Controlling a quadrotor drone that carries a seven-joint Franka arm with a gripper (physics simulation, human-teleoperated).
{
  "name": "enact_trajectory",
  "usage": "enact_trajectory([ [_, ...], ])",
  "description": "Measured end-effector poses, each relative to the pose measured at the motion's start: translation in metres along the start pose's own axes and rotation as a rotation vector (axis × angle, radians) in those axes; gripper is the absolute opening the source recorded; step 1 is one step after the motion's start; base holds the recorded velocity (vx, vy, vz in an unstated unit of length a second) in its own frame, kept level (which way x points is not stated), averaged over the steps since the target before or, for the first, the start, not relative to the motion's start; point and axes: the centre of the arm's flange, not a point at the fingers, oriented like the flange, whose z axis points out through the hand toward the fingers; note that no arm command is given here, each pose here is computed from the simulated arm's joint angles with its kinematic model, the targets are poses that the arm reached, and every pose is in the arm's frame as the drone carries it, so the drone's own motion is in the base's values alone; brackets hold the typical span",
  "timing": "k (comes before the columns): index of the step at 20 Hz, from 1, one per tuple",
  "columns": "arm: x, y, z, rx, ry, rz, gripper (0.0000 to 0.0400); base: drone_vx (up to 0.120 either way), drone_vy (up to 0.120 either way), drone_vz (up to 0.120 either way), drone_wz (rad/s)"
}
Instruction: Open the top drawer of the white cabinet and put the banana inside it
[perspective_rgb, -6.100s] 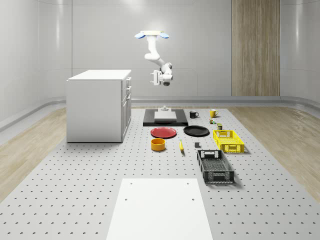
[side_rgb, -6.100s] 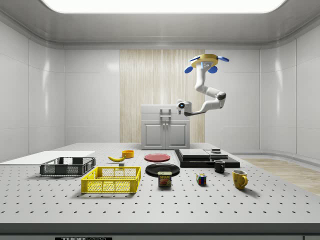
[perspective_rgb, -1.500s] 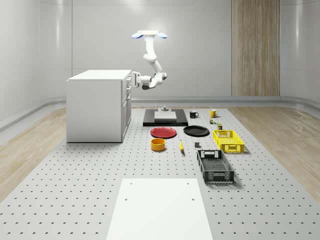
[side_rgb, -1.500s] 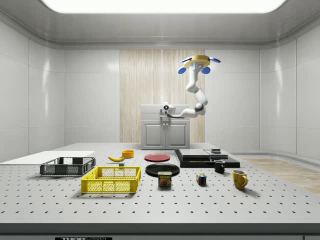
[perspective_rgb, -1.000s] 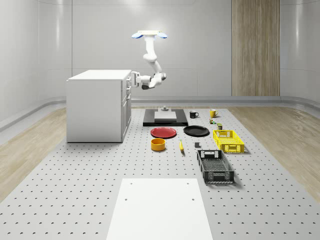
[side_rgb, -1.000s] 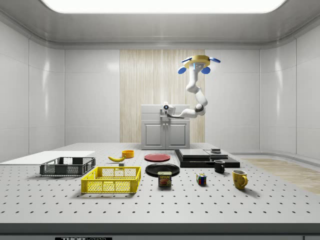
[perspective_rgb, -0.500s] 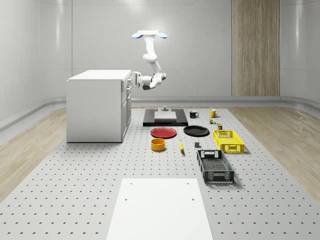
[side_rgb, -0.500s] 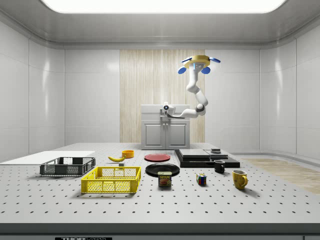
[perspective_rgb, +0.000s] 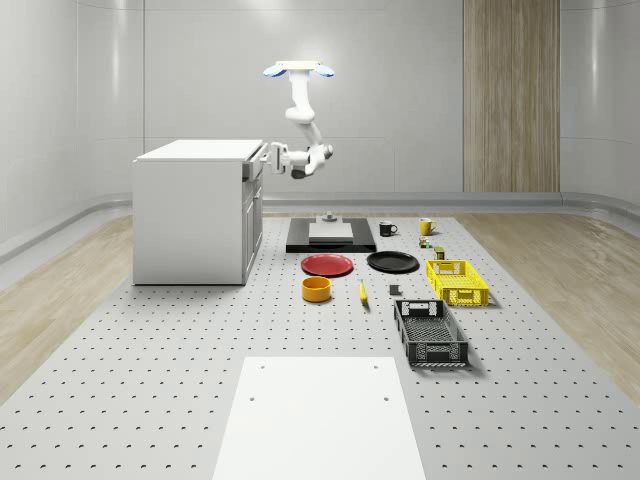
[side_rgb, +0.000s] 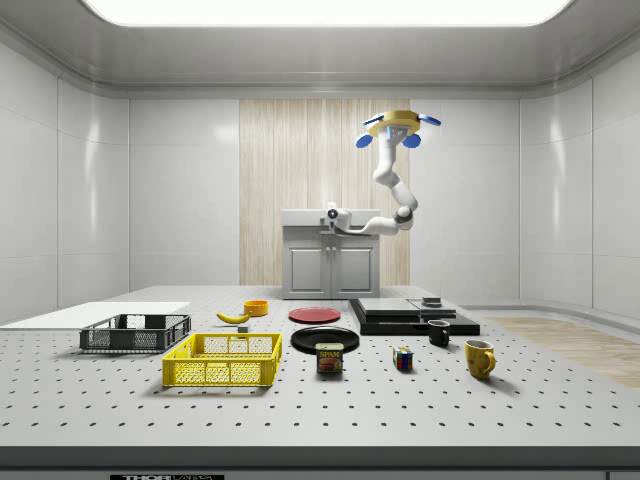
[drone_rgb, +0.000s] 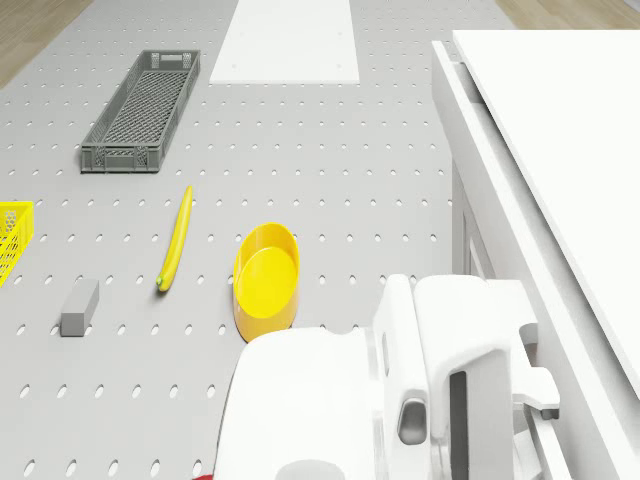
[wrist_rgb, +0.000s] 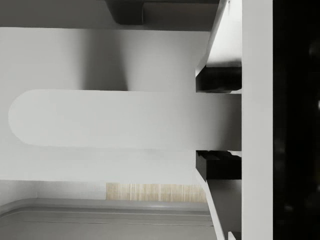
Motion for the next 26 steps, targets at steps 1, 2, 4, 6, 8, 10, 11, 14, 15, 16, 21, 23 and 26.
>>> enact_trajectory([
  [1,-0.001,-0.001,-0.005,0.001,-0.001,0.004,0.0134,0.0,0.0,0.0,0.0],
  [2,-0.001,-0.001,-0.009,0.002,-0.002,0.007,0.0128,0.0,0.0,0.0,0.0],
  [4,-0.002,-0.002,-0.019,0.003,-0.002,0.013,0.0126,0.0,0.0,0.0,0.0],
  [6,-0.003,-0.002,-0.03,0.001,-0.002,0.029,0.0131,0.0,0.0,0.0,0.0],
  [8,-0.01,-0.006,-0.044,-0.02,0.024,-0.003,0.0202,0.0,0.0,0.0,0.0],
  [10,-0.006,-0.002,-0.055,-0.013,0.018,-0.008,0.0164,0.0,0.0,0.0,0.0],
  [11,-0.006,-0.002,-0.06,-0.01,0.014,-0.003,0.0151,0.0,0.0,0.0,0.0],
  [14,0.005,0.006,-0.075,-0.012,0.013,0.01,0.021,0.0,0.0,0.0,0.0],
  [15,-0.003,0.0,-0.083,-0.014,0.014,0.046,0.0182,0.0,0.0,0.0,0.0],
  [16,-0.004,-0.001,-0.089,-0.011,0.011,0.044,0.0165,0.0,0.0,0.0,0.0],
  [21,-0.004,-0.001,-0.116,-0.003,0.003,0.03,0.0137,0.0,0.0,0.0,0.0],
  [23,-0.004,-0.001,-0.127,-0.002,0.003,0.029,0.0139,0.0,0.0,0.0,0.0],
  [26,0.002,0.004,-0.143,-0.003,0.003,0.01,0.0162,0.0,0.0,0.0,0.0],
])
